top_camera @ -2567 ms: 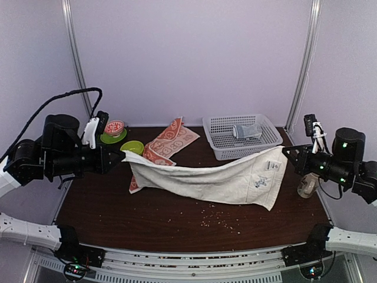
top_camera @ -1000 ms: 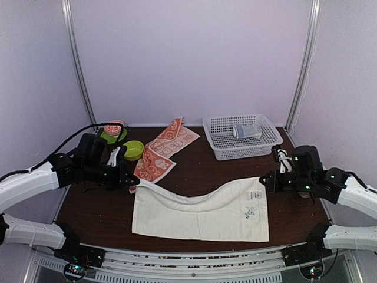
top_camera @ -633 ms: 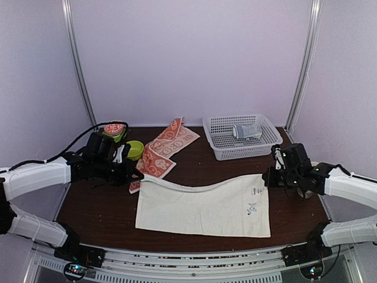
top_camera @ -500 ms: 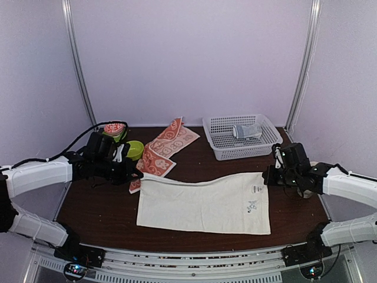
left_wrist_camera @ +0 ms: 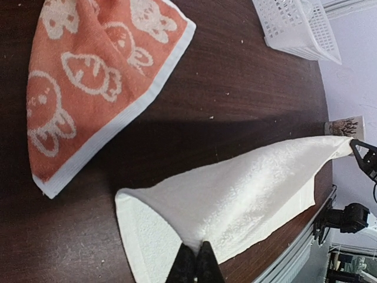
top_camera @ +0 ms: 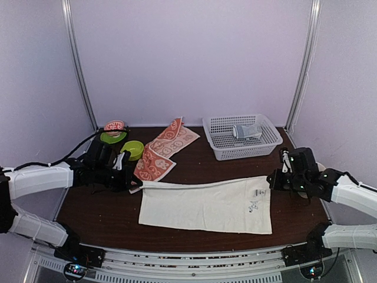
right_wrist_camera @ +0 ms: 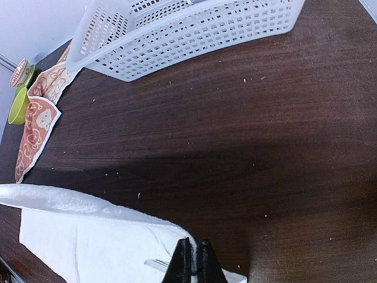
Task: Roll the towels
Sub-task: Pick up the towel from the center of the board, then fold the towel at the center of the board.
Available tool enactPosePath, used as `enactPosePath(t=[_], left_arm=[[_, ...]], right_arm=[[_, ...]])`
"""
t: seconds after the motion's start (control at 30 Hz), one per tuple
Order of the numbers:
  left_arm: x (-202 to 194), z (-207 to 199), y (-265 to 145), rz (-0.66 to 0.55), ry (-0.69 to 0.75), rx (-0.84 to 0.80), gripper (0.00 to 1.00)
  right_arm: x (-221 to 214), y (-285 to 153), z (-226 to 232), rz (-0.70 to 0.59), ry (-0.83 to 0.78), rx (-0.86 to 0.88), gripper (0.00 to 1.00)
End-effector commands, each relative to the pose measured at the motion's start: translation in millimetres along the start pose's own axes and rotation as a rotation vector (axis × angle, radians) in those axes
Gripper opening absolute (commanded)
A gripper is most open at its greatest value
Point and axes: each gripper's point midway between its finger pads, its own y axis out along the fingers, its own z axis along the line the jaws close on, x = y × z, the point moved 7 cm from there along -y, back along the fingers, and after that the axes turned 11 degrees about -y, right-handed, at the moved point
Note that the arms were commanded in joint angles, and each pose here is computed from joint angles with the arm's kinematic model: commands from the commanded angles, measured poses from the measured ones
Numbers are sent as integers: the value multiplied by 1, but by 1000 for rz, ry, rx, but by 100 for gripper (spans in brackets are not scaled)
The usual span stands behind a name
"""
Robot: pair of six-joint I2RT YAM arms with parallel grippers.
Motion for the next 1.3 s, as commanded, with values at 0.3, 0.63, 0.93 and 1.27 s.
enactPosePath(t=[0.3,0.63,0.93,1.27], left_arm=[[-3,-4,-5,-23,27,-96,0],[-16,11,1,12,-5,-78,0],[-25,24,2,58,-3,-15,0],[-32,27,4,95,-7,-29,0]], right_arm=[[-29,-9,-2,35,67,65,0],[-54,-12,0,113,60,107,0],[-69,-18,-9,142,77,56,0],[-74,-24,-3,120,79,135,0]])
